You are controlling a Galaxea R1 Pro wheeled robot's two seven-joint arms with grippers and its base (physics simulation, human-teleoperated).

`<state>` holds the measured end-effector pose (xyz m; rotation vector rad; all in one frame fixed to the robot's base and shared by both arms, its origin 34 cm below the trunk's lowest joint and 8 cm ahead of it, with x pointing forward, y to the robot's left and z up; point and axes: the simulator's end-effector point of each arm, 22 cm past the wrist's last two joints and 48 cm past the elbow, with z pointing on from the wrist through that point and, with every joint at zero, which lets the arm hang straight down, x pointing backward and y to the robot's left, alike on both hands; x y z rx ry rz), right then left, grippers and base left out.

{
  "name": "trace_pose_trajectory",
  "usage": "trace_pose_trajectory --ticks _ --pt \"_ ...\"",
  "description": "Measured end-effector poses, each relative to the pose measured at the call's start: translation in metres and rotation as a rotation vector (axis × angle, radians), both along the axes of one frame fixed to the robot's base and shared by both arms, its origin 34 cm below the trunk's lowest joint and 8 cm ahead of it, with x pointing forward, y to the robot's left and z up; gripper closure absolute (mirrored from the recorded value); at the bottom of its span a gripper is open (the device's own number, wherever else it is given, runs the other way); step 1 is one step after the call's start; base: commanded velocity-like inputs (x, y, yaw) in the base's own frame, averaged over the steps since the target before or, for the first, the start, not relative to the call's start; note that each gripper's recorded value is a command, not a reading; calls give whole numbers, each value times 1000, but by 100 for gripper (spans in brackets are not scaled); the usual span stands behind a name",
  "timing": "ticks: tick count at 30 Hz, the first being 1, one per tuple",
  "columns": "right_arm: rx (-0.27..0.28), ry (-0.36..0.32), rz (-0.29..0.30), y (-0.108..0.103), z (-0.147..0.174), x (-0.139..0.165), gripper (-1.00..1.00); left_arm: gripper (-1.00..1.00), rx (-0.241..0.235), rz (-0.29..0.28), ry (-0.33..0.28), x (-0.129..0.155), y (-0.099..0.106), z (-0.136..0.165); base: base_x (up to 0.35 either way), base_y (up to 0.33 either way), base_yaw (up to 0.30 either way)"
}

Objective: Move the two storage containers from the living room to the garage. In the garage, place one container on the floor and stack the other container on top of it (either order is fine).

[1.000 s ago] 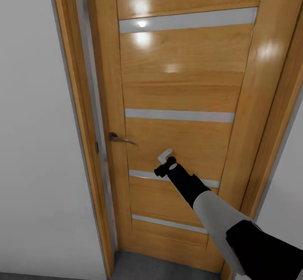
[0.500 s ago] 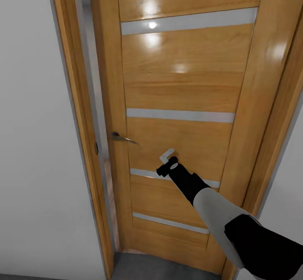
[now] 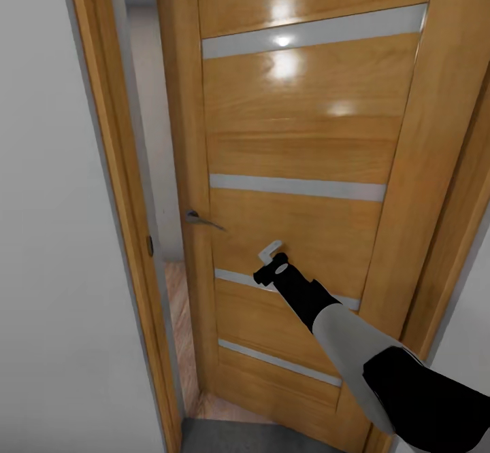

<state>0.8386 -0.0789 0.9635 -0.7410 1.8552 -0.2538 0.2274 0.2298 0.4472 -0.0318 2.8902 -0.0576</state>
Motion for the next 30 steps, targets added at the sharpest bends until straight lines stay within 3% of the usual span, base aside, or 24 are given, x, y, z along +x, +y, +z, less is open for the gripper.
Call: trace_pose_trajectory --ticks 13,30 --pt "6 2 -1 1 0 0 -100 -100 -2 -1 1 -1 -1 0 221 -85 0" --pt "5 -8 -29 -5 2 2 -100 -100 -1 1 1 -1 0 0 13 -6 0"
